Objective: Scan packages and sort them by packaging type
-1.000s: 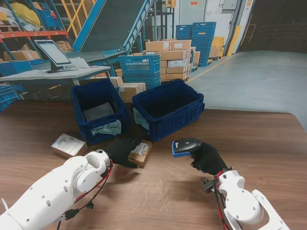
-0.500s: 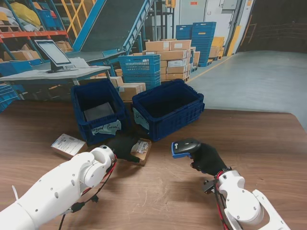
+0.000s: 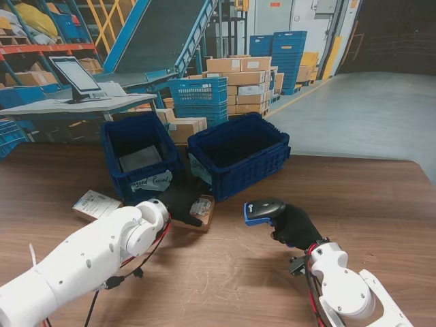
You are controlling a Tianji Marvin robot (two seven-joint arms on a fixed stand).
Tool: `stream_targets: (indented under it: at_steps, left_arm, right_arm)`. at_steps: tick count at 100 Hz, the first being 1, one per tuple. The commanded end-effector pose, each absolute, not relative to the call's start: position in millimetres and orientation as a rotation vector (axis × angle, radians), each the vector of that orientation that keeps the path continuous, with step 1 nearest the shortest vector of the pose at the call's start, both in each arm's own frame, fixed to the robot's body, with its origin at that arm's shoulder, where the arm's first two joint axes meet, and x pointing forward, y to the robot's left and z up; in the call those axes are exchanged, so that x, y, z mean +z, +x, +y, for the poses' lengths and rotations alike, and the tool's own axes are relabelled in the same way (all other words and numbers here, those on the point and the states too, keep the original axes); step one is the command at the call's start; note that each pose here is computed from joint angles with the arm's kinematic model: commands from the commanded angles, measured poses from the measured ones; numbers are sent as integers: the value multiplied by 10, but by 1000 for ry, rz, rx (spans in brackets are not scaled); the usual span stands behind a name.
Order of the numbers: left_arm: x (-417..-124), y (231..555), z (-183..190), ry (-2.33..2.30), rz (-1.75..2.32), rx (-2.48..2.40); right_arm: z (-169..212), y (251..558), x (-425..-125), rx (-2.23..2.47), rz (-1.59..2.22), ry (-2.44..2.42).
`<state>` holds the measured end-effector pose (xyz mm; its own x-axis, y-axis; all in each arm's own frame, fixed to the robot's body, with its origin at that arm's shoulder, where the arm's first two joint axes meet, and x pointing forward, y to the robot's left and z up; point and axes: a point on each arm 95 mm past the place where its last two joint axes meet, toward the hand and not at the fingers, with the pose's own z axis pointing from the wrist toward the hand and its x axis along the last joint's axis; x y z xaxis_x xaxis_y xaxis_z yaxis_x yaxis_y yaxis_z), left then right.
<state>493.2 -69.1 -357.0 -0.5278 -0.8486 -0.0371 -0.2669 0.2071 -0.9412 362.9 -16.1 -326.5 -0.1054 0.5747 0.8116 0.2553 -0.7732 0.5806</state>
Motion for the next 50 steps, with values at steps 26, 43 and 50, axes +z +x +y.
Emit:
stream_targets:
  at_steps: [26, 43, 50]
  left_arm:
    - [-3727, 5042, -657, -1168, 2005, -1264]
    - [-3793, 5005, -625, -1191, 2040, -1273]
    - [-3809, 4968, -616, -1184, 2056, -1280]
  right_arm:
    - [-159, 3601, -3268, 1980, 930, 1937]
    - [-167, 3605, -3270, 1981, 923, 1941]
    - [-166, 3606, -3272, 1982, 920, 1941]
